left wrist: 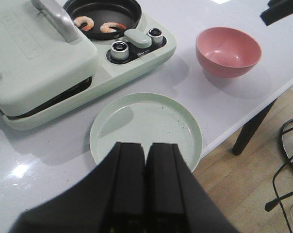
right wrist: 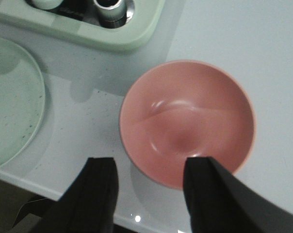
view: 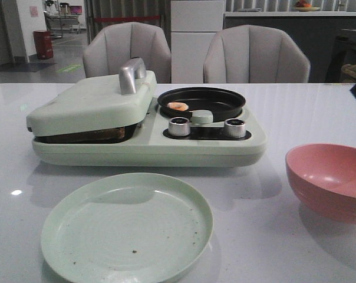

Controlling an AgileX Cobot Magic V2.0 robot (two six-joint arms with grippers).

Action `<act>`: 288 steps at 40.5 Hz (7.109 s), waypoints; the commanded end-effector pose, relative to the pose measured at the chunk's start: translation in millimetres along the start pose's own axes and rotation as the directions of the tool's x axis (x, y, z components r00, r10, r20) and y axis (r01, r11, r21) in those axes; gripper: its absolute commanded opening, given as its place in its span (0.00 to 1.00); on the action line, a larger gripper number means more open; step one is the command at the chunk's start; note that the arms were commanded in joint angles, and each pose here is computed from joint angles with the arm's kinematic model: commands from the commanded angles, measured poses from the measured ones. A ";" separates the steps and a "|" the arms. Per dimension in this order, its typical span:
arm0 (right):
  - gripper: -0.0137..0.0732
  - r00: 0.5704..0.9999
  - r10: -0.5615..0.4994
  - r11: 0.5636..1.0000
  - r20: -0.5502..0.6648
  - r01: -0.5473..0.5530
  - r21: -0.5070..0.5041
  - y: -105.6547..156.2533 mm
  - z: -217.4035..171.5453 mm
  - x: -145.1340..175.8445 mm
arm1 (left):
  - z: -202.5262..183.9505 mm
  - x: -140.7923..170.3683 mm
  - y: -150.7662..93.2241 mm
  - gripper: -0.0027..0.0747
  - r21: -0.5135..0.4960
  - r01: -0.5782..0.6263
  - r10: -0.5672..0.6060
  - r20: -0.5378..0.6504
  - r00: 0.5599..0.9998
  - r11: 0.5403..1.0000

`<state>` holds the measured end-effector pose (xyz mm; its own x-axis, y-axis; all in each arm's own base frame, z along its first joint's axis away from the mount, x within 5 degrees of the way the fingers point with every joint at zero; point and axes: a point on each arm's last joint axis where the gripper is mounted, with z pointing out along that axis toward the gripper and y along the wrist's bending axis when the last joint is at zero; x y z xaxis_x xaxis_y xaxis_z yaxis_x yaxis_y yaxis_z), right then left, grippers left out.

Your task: Make breakfast with bread and shrimp

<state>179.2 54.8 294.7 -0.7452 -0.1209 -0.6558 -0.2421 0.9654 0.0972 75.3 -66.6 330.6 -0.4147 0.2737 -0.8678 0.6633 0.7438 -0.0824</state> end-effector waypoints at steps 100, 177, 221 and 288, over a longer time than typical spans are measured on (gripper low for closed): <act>0.17 0.979 0.004 0.998 0.206 -0.015 0.054 -10.6 -71.8 98.3 | -10.1 84.7 29.6 0.17 -0.468 0.068 0.155 0.422 0.893 0.881; 0.17 0.979 0.004 0.998 0.205 -0.015 0.054 -10.6 -71.7 98.2 | 8.4 129.6 42.3 0.16 -0.563 0.227 0.185 0.580 0.794 0.794; 0.17 0.678 -0.156 0.967 0.718 -0.043 0.250 -23.2 -76.2 125.2 | 8.4 129.6 42.3 0.16 -0.563 0.227 0.185 0.580 0.794 0.794; 0.17 0.560 -0.105 0.968 0.822 -0.133 0.215 -30.6 -28.8 154.3 | 8.4 129.6 42.3 0.16 -0.563 0.227 0.185 0.580 0.794 0.794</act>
<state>56.8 0.5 197.7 -0.0062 0.0379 -0.9993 -0.0088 0.9992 0.0379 55.8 -4.0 211.6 0.0774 0.0227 -0.9967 0.0706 0.9971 0.0282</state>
